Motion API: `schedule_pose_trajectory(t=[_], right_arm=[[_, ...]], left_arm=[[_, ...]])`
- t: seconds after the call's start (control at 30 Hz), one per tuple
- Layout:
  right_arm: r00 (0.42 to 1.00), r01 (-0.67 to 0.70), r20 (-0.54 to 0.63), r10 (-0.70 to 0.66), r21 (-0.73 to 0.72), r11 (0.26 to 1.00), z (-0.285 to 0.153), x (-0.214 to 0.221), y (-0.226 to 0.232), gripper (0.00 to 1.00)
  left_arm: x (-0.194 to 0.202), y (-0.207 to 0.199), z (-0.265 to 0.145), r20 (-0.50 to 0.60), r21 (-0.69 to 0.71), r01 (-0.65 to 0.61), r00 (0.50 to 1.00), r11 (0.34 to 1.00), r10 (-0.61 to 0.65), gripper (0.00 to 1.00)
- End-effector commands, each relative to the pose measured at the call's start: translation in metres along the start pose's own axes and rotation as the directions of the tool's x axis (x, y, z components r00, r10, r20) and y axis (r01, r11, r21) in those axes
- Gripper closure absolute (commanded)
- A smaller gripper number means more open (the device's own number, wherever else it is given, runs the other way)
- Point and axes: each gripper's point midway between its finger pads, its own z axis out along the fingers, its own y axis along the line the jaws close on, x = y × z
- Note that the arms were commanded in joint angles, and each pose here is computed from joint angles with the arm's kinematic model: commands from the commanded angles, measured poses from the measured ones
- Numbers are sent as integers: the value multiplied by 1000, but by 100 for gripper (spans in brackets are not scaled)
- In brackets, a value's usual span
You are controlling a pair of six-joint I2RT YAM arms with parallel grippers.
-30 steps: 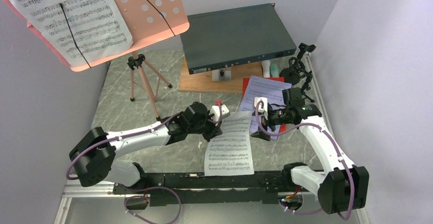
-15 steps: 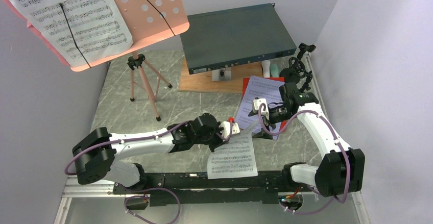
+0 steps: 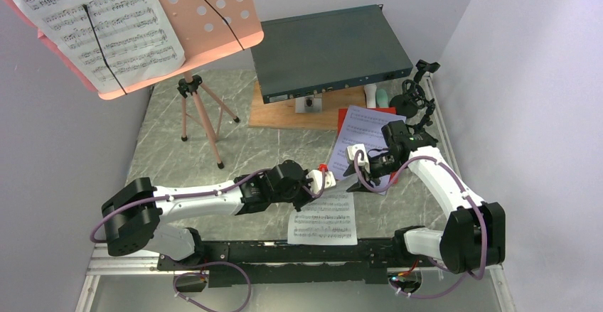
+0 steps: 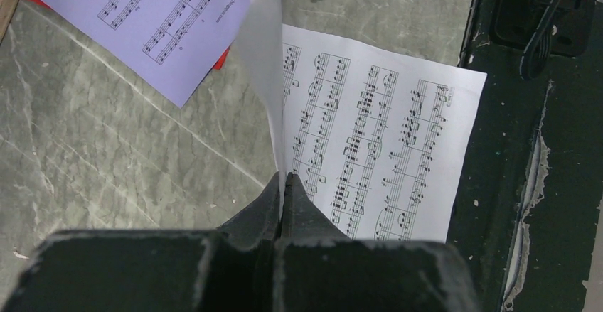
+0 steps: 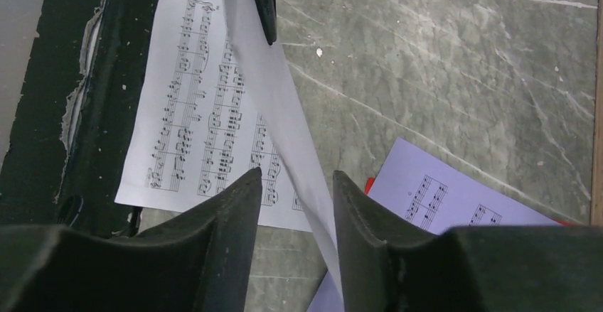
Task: Pack up the instrument practice props
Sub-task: Pick up the sheet music from the center of the board, then place the sheet music at the center of the board.
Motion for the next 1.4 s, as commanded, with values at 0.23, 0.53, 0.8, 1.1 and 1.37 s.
schedule_pose_trajectory(t=[0.23, 0.53, 0.8, 1.1, 1.37], right_arm=[[1000, 20, -5, -20, 59, 998, 0, 1, -14, 100], [998, -41, -30, 46, 148, 988, -12, 2, -26, 100], [985, -148, -48, 167, 274, 950, -29, 10, -47, 100], [959, -227, -43, 280, 474, 851, -60, 25, -73, 100], [929, -202, -102, 356, 665, 719, -95, 45, -99, 100]], left_arm=[[-10, 13, -6, 57, -97, 59, 997, 994, -54, 90], [-4, 46, -31, 145, -317, 213, 974, 924, -175, 18], [-4, 69, -63, 154, -355, 262, 963, 898, -220, 0], [0, 113, -96, -97, -415, 35, 992, 909, -83, 0], [8, 121, -92, -319, -335, -153, 947, 930, 41, 2]])
